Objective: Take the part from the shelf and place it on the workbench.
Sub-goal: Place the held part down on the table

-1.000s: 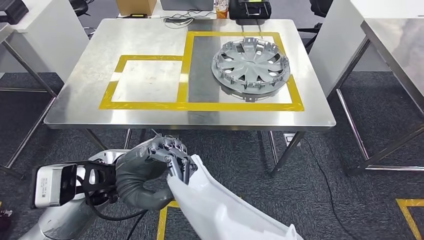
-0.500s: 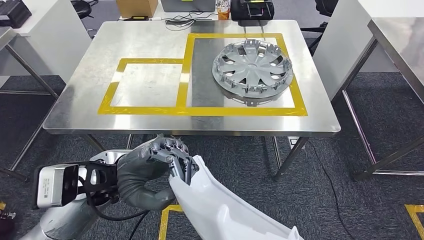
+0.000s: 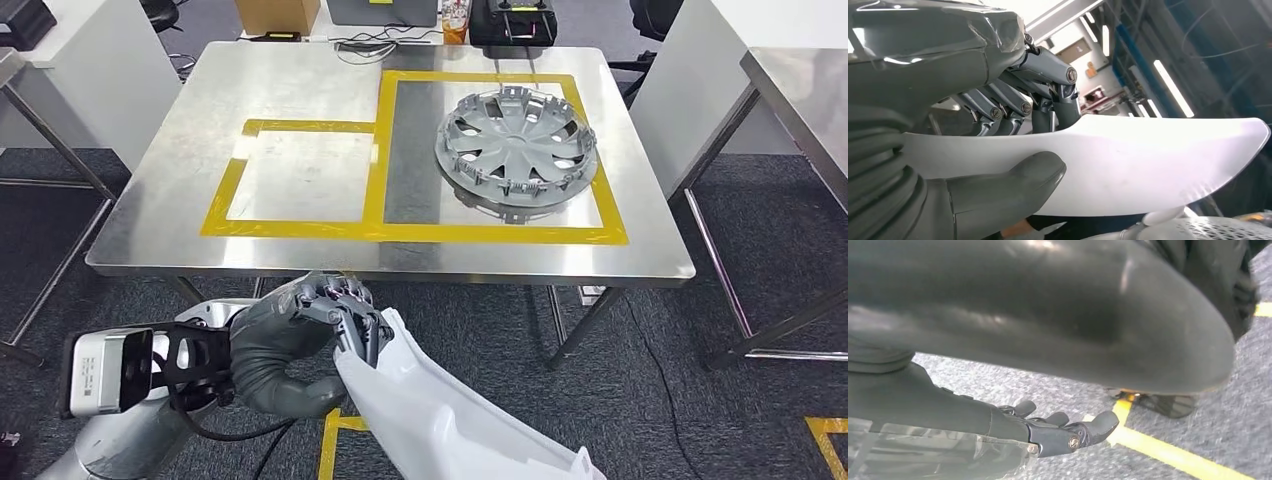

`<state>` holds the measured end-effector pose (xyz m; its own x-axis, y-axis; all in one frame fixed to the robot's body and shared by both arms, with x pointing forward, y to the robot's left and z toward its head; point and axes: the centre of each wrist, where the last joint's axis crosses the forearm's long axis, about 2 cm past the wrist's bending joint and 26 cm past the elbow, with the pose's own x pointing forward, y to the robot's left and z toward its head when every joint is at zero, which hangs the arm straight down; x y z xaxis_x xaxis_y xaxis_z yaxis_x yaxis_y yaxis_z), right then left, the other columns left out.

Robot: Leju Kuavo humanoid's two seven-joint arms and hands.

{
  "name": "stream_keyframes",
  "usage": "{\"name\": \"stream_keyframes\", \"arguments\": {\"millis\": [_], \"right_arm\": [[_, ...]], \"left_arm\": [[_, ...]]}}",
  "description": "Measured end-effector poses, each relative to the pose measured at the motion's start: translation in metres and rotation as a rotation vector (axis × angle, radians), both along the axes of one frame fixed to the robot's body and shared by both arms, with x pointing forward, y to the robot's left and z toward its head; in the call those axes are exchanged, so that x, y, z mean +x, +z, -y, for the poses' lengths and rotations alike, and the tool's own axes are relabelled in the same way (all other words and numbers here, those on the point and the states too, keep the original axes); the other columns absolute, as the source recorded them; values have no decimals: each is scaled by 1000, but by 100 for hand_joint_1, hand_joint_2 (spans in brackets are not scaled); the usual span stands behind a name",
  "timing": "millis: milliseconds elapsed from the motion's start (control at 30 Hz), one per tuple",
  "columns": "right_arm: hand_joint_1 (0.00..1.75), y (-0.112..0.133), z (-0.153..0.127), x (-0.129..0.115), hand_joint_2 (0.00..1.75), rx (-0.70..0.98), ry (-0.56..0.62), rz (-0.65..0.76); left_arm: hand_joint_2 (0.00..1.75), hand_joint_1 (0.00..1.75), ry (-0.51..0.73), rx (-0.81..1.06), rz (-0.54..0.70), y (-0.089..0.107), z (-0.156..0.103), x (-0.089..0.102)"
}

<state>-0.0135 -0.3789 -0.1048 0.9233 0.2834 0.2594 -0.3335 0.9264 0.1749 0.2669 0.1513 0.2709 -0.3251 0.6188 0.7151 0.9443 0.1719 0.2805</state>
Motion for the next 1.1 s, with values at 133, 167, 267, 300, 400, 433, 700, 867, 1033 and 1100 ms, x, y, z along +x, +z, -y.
{"name": "stream_keyframes", "arguments": {"millis": [133,167,267,300,400,433,700,867,1033,1100], "right_arm": [[0,0,0,-1,0,0,0,-1],[0,0,0,-1,0,-1,0,-2],[0,0,1,-1,0,-2,0,-2],[0,0,1,-2,0,-3,0,-2],[0,0,1,-1,0,-5,0,-1],[0,0,1,0,0,-3,0,0],[0,0,0,0,0,-3,0,1],[0,0,-3,2,0,3,0,5],[0,-1,-5,4,0,5,-1,10],[0,-1,-4,4,0,4,-4,13]], "left_arm": [[175,166,-2,-1,-3,-1,1,-1],[175,166,-2,0,-4,-1,1,-1],[175,166,-2,0,-4,-1,1,-1],[175,166,-2,0,-4,-1,1,-1],[175,166,-1,2,-3,-1,0,-1],[175,166,0,2,-3,-1,0,-1],[175,166,-2,2,0,0,0,-1],[175,166,-3,2,7,2,0,0],[175,166,-10,1,14,3,0,0],[175,166,-11,1,15,4,1,0]]}}
